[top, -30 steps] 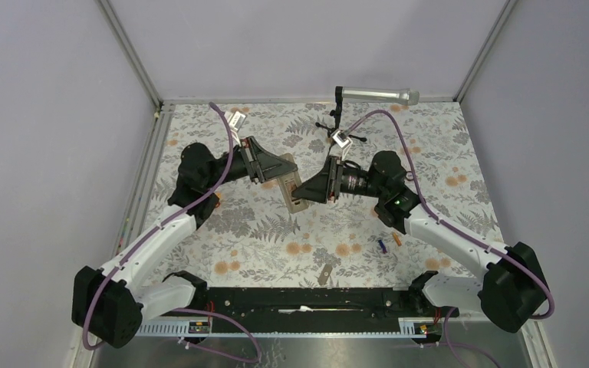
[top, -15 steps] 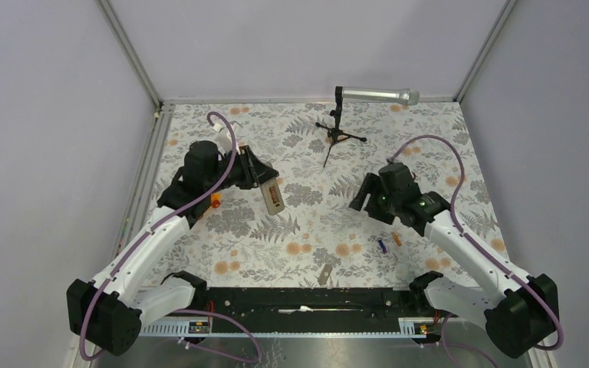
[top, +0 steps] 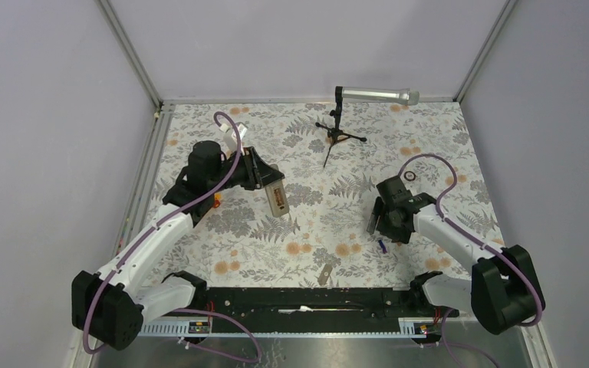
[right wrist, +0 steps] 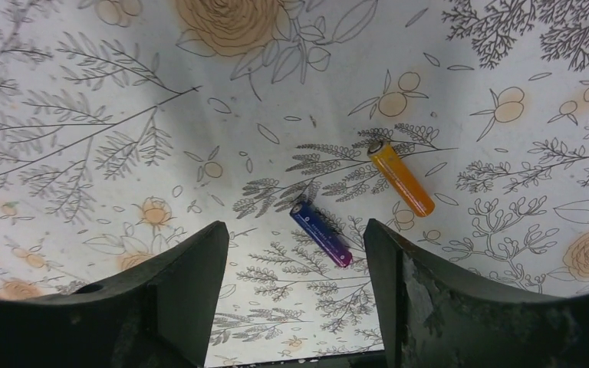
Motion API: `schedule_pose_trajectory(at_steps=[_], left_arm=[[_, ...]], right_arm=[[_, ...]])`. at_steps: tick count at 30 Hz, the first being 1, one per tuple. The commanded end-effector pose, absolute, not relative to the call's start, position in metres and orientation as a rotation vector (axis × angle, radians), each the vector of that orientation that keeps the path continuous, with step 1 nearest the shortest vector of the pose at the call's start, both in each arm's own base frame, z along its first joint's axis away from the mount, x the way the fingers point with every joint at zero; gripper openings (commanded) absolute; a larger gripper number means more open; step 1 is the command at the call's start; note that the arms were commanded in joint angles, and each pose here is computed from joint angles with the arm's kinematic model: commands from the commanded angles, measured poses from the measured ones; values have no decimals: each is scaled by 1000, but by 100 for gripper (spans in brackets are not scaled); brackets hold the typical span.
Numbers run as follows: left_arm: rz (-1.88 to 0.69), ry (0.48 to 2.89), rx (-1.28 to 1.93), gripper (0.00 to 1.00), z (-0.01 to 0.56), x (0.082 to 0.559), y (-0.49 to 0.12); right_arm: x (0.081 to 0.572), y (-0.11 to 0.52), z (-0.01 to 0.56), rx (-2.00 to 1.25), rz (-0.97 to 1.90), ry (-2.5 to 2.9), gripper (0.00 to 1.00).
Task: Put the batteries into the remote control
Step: Pick up the battery from the center of the board.
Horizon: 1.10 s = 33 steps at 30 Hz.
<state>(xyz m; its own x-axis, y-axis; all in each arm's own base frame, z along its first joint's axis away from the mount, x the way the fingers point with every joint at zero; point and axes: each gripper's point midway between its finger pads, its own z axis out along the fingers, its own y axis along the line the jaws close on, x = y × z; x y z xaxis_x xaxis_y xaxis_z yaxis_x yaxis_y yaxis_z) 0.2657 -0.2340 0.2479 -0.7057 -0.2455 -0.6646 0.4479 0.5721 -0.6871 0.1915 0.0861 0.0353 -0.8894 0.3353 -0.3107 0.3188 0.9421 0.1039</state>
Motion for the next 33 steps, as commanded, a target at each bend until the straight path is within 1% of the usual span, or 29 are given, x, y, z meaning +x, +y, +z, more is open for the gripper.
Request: schedule_pose_trajectory(at_steps=[1, 3, 9, 12, 17, 18, 20, 22, 24, 28, 30, 33], left_arm=[[-1300, 1923, 224, 0, 272, 263, -247], [-1312, 1926, 232, 0, 271, 263, -248], [-1349, 1911, 264, 0, 274, 261, -253], [-1353, 1910, 266, 0, 274, 261, -253], [-1363, 1904, 268, 0, 275, 260, -254], [-1363, 1905, 267, 0, 275, 260, -254], [-1365, 1906, 267, 0, 275, 260, -254], [-1366, 1905, 267, 0, 275, 260, -254], [-1367, 1904, 268, 0, 275, 260, -254], [-1370, 1905, 268, 0, 275, 260, -255], [-1370, 1907, 269, 0, 274, 260, -255], [-1370, 1906, 269, 0, 274, 260, -255]], right_arm=[[188, 81, 25, 523, 23, 2791, 69], [182, 78, 20, 555, -11, 2816, 65], [176, 77, 7, 554, -57, 2874, 62], [179, 77, 5, 539, -65, 2876, 58], [178, 79, 0, 525, -65, 2908, 47], [177, 80, -1, 528, -59, 2915, 42], [175, 81, -2, 536, -54, 2923, 37], [174, 82, -2, 545, -49, 2920, 34], [173, 81, -2, 549, -54, 2920, 35], [170, 80, 1, 562, -60, 2930, 46], [167, 81, 3, 575, -53, 2934, 47], [161, 82, 6, 611, -41, 2948, 47]])
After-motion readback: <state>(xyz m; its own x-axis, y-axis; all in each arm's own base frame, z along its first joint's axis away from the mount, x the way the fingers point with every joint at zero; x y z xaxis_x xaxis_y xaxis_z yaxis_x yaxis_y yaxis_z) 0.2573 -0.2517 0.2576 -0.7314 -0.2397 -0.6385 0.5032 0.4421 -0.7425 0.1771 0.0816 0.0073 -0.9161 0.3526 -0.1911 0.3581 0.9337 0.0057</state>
